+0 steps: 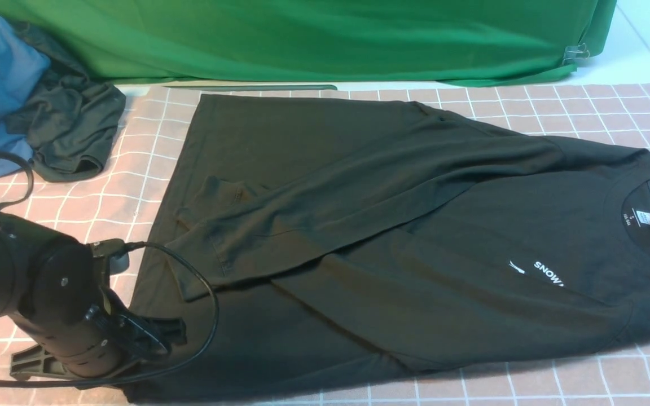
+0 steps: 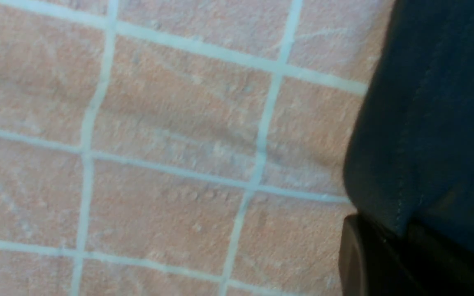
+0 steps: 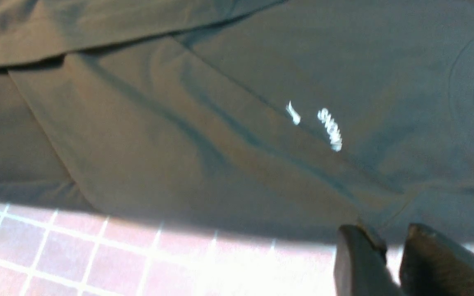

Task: Fold a long-sleeved shirt over a pink coffee tablecloth.
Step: 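Grasp the near edge of the shirt at its hem and shoulder corners, then fold the black garment in half by bringing its near edge over to the far edge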

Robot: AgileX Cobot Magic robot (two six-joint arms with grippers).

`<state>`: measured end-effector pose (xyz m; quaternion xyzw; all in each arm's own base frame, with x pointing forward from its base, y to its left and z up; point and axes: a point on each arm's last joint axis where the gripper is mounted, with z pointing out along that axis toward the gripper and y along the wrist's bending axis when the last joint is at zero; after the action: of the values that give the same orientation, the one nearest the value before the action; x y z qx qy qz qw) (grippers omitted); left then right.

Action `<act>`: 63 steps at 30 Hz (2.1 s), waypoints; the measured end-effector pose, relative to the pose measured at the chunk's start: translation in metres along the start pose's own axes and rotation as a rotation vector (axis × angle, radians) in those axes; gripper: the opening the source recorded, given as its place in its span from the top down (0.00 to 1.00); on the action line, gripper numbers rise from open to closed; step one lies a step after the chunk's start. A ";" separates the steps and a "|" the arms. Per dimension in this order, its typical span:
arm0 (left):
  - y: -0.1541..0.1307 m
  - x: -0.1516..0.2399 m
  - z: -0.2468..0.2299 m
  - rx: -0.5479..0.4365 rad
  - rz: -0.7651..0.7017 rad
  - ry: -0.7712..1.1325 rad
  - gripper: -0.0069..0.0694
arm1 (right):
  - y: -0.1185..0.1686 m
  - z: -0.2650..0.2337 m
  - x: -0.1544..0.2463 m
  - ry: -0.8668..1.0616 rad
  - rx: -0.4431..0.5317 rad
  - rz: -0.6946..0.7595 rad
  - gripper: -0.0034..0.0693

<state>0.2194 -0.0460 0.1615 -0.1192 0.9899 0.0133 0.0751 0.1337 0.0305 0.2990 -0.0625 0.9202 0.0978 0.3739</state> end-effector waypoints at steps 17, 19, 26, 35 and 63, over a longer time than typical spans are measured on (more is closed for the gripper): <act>0.017 0.019 -0.072 0.095 -0.027 -0.208 0.85 | -0.020 0.074 -0.004 0.479 0.143 0.055 0.48; 0.018 0.021 -0.076 0.102 -0.028 -0.221 0.85 | -0.022 0.083 -0.003 0.508 0.154 0.050 0.40; 0.019 0.022 -0.078 0.105 -0.029 -0.227 0.85 | -0.030 0.133 0.002 0.569 0.176 0.089 0.29; 0.019 0.022 -0.078 0.104 -0.029 -0.227 0.85 | -0.037 0.183 0.013 0.568 0.190 0.154 0.28; 0.020 0.015 -0.079 0.096 -0.042 -0.301 0.85 | -0.029 0.162 -0.081 0.613 0.154 0.013 0.84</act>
<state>0.1884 -0.0335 0.2376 -0.1330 0.9643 -0.0178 0.2283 0.3065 0.0420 0.2379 -0.0545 0.9951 0.0067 0.0822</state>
